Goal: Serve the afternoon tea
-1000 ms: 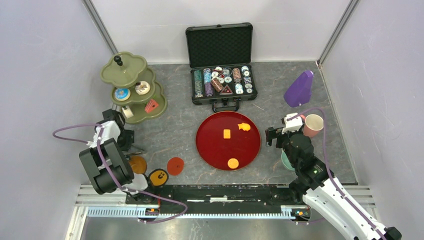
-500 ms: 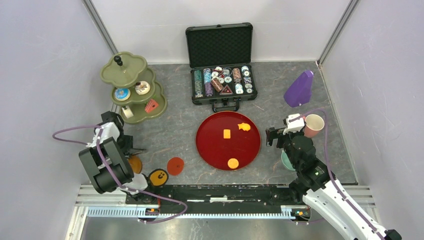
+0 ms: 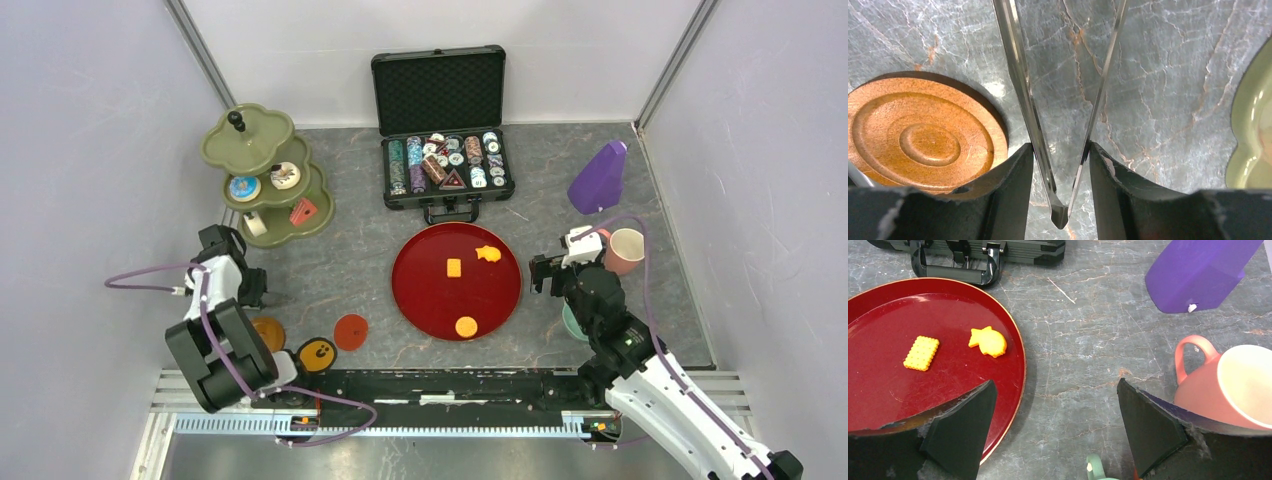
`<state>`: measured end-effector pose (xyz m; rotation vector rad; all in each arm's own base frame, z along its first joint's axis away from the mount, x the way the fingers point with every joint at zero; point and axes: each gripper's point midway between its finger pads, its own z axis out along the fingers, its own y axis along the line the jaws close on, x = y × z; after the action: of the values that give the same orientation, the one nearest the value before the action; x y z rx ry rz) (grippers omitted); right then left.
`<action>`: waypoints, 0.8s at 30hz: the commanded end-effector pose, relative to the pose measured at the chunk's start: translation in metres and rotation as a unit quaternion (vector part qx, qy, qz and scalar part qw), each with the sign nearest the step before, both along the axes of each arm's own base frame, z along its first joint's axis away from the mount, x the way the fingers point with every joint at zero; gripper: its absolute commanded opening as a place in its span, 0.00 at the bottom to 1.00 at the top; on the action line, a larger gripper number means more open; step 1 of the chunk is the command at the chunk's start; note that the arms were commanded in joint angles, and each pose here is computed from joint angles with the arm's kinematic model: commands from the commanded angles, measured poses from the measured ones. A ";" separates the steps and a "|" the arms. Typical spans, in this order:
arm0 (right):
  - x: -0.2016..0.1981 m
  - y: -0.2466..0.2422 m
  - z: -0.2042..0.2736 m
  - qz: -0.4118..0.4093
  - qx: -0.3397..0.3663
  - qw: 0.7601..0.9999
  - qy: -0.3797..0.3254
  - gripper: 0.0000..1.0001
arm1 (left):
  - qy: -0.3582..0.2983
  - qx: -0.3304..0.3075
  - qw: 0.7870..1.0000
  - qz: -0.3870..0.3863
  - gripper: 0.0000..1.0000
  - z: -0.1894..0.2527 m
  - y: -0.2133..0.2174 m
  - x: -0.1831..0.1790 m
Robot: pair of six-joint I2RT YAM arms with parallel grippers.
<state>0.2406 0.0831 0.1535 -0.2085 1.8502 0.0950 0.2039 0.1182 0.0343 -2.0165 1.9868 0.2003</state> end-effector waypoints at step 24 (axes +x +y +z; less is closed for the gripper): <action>0.006 0.001 0.000 -0.008 -0.008 1.000 0.006 0.98 | -0.176 0.031 0.977 -0.116 0.46 0.095 -0.057 -0.004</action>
<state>0.2420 0.0833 0.1388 -0.2305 1.9070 0.0650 0.1983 0.0723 0.1057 -1.7468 1.9102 -0.0847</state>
